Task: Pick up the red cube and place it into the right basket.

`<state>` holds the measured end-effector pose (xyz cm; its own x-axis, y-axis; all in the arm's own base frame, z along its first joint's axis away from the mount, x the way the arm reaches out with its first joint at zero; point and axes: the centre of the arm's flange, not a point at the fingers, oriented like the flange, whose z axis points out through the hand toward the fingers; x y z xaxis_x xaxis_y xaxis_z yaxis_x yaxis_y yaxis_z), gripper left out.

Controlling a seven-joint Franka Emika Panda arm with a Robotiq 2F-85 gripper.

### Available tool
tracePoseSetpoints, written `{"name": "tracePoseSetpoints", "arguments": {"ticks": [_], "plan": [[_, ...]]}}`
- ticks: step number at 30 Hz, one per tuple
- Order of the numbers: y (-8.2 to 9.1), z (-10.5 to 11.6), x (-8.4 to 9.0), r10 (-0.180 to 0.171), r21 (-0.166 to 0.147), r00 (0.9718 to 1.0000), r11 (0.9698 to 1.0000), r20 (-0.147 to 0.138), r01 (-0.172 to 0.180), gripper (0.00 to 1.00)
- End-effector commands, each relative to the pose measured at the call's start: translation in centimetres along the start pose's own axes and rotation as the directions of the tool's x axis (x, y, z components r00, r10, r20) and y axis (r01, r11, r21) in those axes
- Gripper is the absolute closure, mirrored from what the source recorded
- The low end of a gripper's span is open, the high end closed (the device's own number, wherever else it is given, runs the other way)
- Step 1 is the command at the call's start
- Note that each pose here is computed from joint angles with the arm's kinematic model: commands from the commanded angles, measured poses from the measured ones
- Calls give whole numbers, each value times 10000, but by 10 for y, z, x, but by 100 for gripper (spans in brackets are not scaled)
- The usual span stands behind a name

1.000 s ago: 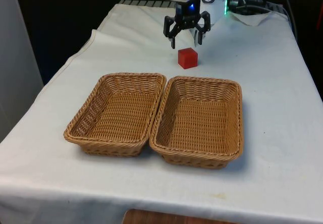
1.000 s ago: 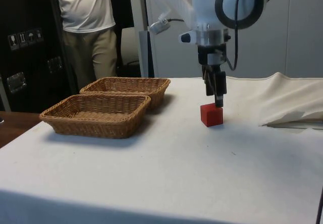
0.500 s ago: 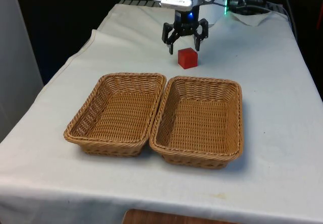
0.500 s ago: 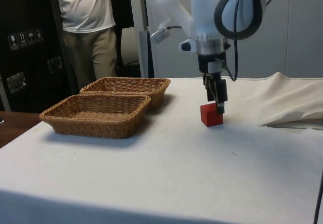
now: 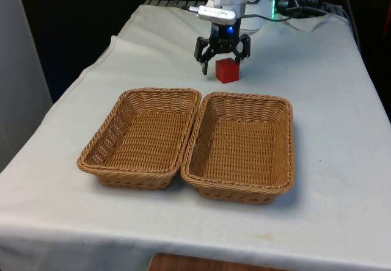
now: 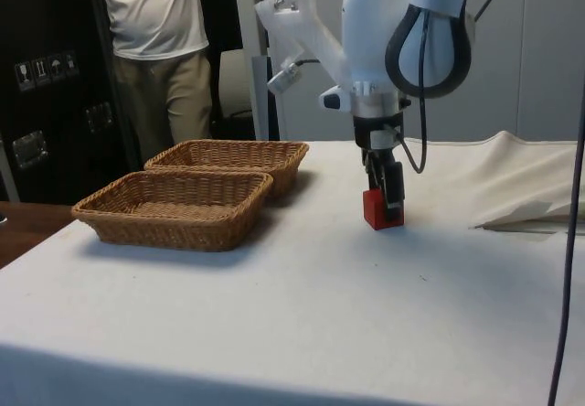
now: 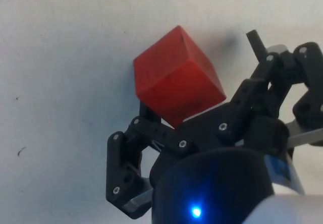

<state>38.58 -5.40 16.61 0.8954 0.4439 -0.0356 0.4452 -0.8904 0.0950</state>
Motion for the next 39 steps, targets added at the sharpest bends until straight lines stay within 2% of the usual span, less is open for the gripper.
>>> {"name": "tracePoseSetpoints", "arguments": {"ticks": [1,4,5,6,7,13,14,25,32,39], "plan": [[-2,-3,0,30,48,9999,10000,-115,-30,0],[-2,-1,0,6,40,10000,10000,-60,-6,0],[-1,-1,0,5,33,10000,10000,-57,-5,3],[0,0,0,10,-2,10000,10000,1,-10,21],[-2,-1,-1,4,36,10000,10000,-37,-4,21],[-1,0,0,2,34,10000,10000,-15,-2,86],[-1,0,0,-8,33,10000,10000,-14,8,99],[1,-3,1,17,-7,10000,10000,-59,-17,98],[2,-18,3,88,166,9998,9998,-154,-86,98],[7,-46,6,197,380,9995,9991,-250,-187,98]]}}
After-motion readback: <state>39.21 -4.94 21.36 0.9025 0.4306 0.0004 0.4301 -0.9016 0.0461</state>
